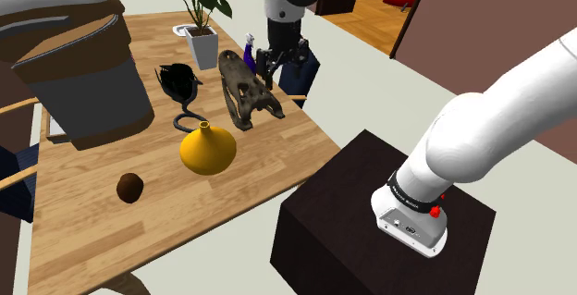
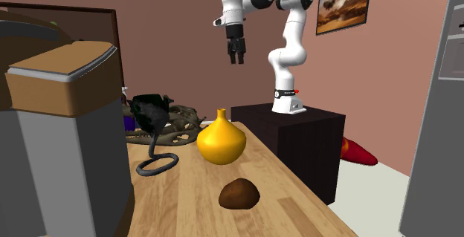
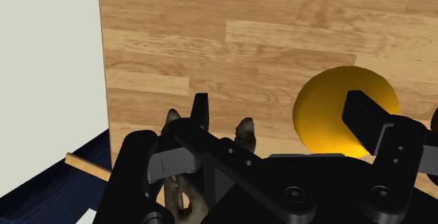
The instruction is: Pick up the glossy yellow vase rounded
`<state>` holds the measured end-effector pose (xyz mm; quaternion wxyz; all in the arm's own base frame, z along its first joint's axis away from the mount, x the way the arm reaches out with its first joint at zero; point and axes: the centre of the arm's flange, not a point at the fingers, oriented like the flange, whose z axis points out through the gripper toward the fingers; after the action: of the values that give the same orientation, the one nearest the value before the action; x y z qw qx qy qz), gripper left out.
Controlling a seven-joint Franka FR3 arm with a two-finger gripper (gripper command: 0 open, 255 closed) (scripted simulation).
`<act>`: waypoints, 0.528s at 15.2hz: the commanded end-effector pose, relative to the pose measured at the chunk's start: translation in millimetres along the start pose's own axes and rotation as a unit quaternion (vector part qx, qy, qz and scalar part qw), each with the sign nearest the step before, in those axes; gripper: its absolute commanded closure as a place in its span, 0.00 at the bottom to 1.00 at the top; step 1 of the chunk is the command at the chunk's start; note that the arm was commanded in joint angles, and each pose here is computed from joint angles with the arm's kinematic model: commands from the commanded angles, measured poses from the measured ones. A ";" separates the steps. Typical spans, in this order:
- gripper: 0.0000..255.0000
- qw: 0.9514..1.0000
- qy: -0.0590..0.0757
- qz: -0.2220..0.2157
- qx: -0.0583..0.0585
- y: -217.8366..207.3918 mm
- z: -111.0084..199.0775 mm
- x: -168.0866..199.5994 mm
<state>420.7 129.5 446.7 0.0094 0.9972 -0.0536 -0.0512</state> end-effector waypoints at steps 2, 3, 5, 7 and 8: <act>0.00 1.000 -0.001 0.001 0.003 -25.9 20.0 24.5; 0.00 1.000 -0.001 0.001 0.004 -34.9 25.8 32.0; 0.00 1.000 -0.002 0.001 0.006 -52.9 37.4 47.0; 0.00 1.000 -0.002 0.001 0.007 -71.0 49.0 61.9; 0.00 1.000 -0.003 0.002 0.008 -80.0 54.8 69.4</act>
<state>487.8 192.0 391.6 0.0025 0.9971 -0.0551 -0.0528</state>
